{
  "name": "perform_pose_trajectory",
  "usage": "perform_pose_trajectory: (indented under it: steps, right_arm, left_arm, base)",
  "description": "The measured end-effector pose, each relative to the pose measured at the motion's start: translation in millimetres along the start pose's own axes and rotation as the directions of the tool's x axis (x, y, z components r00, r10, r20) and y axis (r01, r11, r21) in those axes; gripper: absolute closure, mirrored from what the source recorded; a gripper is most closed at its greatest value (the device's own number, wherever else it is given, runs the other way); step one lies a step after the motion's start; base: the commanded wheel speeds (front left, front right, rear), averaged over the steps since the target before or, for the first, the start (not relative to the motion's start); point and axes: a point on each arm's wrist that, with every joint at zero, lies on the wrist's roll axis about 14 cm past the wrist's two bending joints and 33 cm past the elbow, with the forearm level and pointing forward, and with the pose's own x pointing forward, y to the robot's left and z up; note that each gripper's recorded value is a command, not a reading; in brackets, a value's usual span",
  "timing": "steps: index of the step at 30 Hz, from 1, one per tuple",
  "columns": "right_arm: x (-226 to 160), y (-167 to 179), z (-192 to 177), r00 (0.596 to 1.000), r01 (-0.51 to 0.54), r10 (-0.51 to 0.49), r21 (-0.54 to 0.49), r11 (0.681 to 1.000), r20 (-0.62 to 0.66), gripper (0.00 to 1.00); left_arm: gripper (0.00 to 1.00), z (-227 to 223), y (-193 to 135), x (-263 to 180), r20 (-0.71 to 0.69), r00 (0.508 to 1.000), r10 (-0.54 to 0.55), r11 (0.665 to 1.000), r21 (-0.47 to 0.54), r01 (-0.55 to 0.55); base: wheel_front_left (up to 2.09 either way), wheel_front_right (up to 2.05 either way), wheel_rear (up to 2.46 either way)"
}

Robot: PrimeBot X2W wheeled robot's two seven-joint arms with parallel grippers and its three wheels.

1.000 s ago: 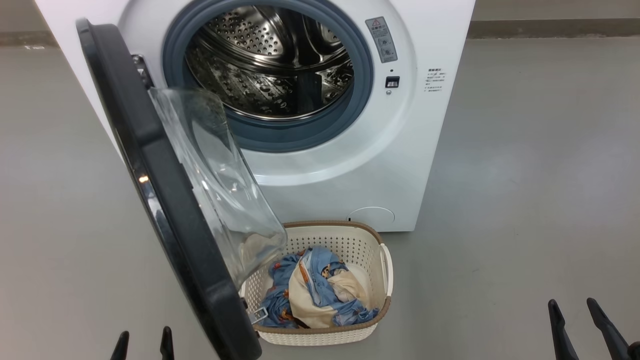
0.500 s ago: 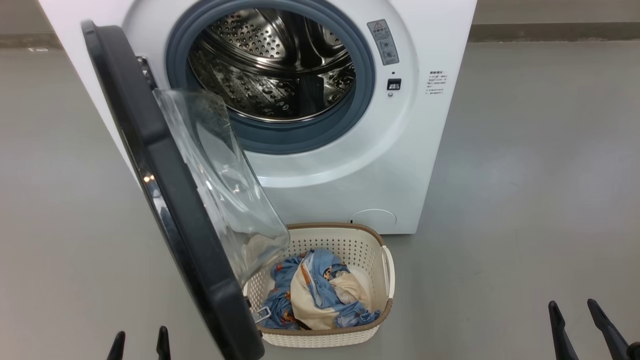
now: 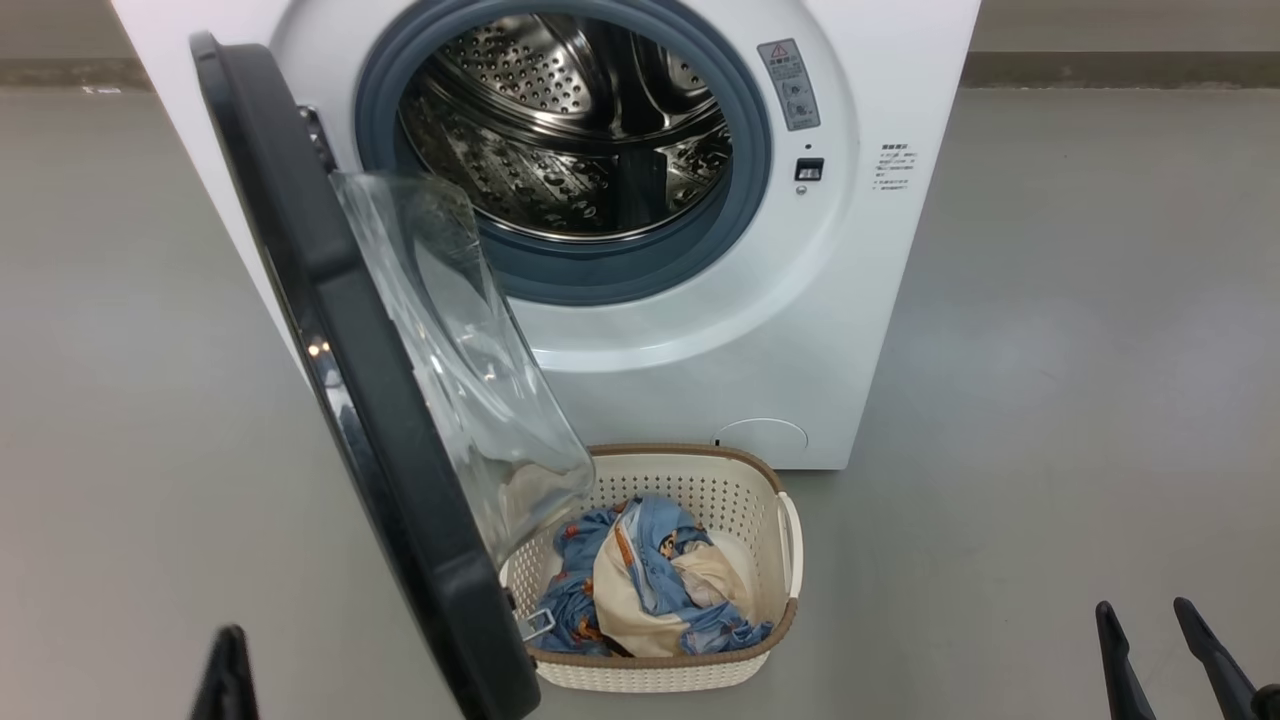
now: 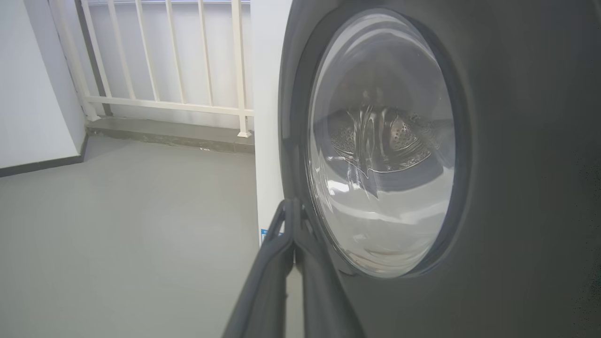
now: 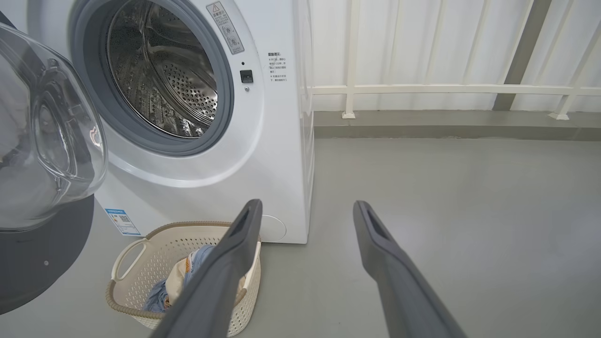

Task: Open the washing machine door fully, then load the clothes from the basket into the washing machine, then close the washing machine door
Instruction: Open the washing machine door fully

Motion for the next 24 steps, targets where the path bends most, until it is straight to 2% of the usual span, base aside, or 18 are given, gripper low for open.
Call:
perform_pose_trajectory:
  steps: [5, 11, 14, 17, 21, 23, 24]
  right_arm:
    - [3, 1, 1, 1.000, -0.006, 0.006, -0.002, 1.000, 0.004, 0.00]
    - [2, 5, -2, 1.000, -0.014, 0.014, 0.000, 1.000, -0.007, 0.00]
    - [4, 9, -2, 1.000, -0.022, 0.022, 0.000, 1.000, -0.005, 0.00]
    - [6, 14, -3, 0.999, -0.032, 0.032, 0.009, 0.999, -0.006, 0.00]
    - [9, 19, -4, 0.999, -0.044, 0.044, 0.015, 0.999, -0.007, 0.00]
    - [10, 21, -4, 0.999, -0.047, 0.047, 0.017, 0.999, -0.008, 0.00]
    - [10, 21, -4, 0.999, -0.047, 0.047, 0.017, 0.999, -0.008, 0.00]
  left_arm:
    - [1.00, 61, 6, 5, 0.191, 0.979, 0.066, 0.998, 0.003, -0.067]
    - [1.00, 146, -15, -9, 0.453, 0.891, 0.016, 0.998, 0.044, -0.041]
    - [1.00, 178, -39, -20, 0.549, 0.834, -0.061, 0.998, 0.054, 0.038]
    - [1.00, 193, -74, -28, 0.568, 0.805, -0.174, 0.983, 0.055, 0.174]
    - [1.00, 193, -131, -37, 0.530, 0.779, -0.335, 0.925, 0.026, 0.380]
    - [1.00, 180, -151, -37, 0.472, 0.791, -0.390, 0.894, -0.011, 0.448]
    - [1.00, 180, -151, -37, 0.472, 0.791, -0.390, 0.894, -0.011, 0.448]
  base:
    - [0.00, 0.00, 0.00]
    - [0.00, 0.00, 0.00]
    - [0.00, 0.00, 0.00]
    - [0.00, 0.00, 0.00]
    - [0.00, 0.00, 0.00]
    - [0.00, 0.00, 0.00]
    - [0.00, 0.00, 0.00]
